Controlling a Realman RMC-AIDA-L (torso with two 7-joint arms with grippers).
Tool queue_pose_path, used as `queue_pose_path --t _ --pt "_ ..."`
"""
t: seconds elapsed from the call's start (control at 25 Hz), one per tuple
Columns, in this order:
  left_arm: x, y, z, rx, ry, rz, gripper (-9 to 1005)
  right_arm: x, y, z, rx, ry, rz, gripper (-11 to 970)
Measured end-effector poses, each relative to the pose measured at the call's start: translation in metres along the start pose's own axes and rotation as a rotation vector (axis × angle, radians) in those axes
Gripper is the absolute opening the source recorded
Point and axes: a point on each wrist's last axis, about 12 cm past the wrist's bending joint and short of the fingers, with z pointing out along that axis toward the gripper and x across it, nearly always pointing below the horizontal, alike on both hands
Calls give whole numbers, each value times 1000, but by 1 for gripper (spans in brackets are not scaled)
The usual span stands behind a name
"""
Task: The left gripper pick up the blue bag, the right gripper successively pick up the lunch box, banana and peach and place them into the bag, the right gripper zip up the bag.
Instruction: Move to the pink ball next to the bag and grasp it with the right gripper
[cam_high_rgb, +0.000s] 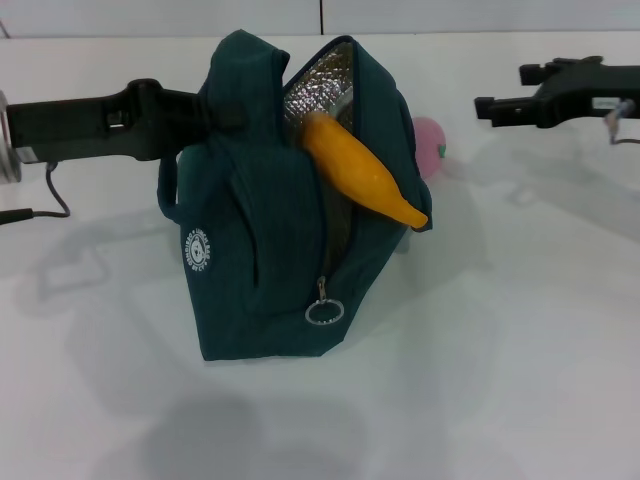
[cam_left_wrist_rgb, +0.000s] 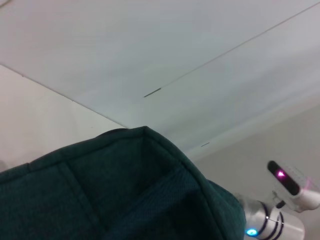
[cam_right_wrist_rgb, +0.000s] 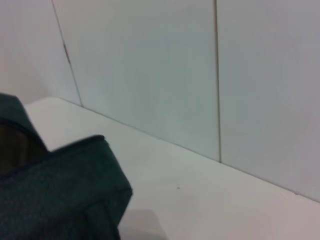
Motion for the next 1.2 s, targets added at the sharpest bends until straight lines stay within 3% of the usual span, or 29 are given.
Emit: queue_pose_path --t 0.32,0.6,1.2 --pt "-2 -2 2 1 6 20 33 -1 11 36 -22 6 63 833" --pt "-6 -5 7 9 19 37 33 11 17 49 -44 50 112 821" --pt "-5 -5 9 12 25 37 34 22 27 65 14 116 26 795"
